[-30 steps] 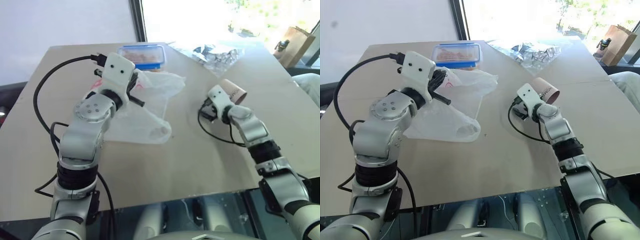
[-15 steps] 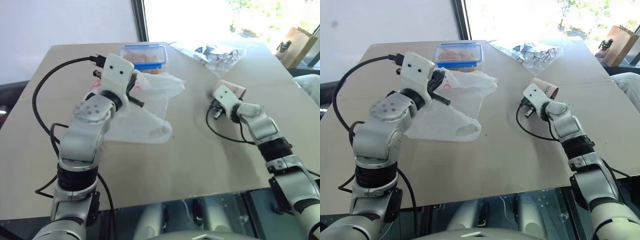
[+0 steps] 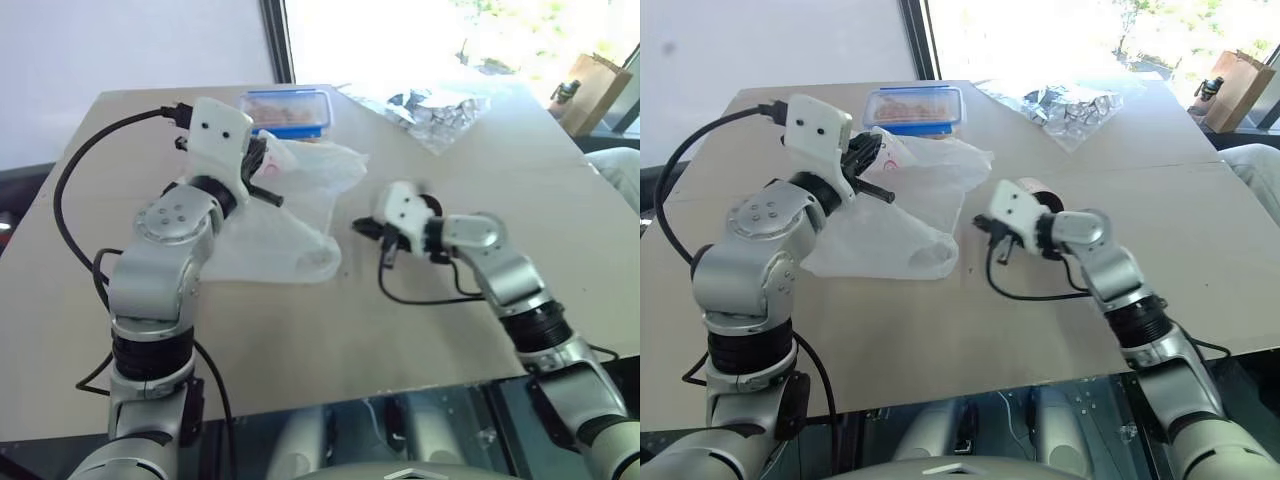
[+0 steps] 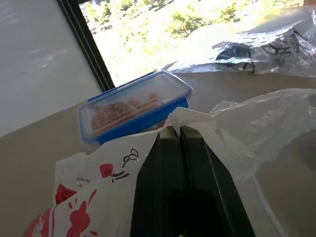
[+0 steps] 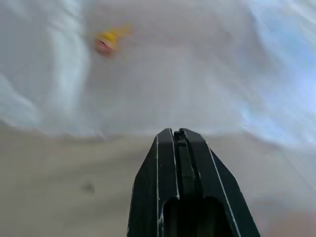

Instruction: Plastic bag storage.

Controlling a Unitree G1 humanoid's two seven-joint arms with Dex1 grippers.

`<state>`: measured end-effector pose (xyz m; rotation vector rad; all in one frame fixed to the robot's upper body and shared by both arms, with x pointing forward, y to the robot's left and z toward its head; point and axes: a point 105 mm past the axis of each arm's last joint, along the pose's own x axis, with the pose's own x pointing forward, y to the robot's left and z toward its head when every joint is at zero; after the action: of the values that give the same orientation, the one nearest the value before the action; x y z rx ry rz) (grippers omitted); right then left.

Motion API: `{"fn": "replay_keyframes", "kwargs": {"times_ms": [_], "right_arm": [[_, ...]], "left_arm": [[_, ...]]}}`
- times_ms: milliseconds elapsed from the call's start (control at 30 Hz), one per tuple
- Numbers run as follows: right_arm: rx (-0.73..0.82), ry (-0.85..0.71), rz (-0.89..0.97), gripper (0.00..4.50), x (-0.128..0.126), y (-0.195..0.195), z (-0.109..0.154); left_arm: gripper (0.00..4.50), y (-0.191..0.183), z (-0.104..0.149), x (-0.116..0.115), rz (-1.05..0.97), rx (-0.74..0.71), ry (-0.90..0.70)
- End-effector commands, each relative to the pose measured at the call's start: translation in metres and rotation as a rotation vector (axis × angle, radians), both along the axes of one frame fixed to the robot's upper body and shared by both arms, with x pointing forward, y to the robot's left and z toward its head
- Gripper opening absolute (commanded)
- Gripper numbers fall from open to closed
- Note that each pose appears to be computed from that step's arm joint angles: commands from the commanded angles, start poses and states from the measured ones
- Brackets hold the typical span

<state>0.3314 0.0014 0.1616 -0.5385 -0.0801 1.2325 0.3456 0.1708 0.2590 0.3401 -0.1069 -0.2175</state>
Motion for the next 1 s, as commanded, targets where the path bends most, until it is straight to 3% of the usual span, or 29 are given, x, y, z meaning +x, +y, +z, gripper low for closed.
{"fn": "replay_keyframes", "kwargs": {"times_ms": [33, 233, 333, 433, 633, 833, 1000], "right_arm": [[-0.01, -0.074, 0.043, 0.06, -0.002, 0.008, 0.01], [-0.031, -0.067, 0.027, 0.06, -0.009, -0.014, 0.011], [-0.021, -0.062, 0.01, 1.41, -0.018, -0.026, 0.015], [0.05, -0.107, -0.039, 2.91, -0.031, -0.042, 0.036], [-0.088, -0.243, -0.121, 2.91, -0.056, -0.084, 0.045], [-0.286, -0.332, -0.367, 2.91, -0.032, -0.128, 0.018], [-0.269, -0.321, -0.466, 2.91, -0.015, -0.131, -0.006]], "left_arm": [[0.0, 0.002, 0.015, -0.009, 0.011, 0.027, -0.058], [0.0, 0.007, 0.015, -0.012, 0.044, 0.029, -0.058], [0.0, 0.007, 0.014, -0.012, 0.048, 0.029, -0.055], [0.0, 0.006, 0.012, -0.011, 0.045, 0.036, -0.051], [0.0, 0.004, 0.01, -0.006, 0.027, 0.044, -0.043], [0.0, -0.001, 0.009, -0.002, 0.003, 0.055, -0.045], [0.0, -0.003, 0.012, 0.0, -0.003, 0.063, -0.054]]}}
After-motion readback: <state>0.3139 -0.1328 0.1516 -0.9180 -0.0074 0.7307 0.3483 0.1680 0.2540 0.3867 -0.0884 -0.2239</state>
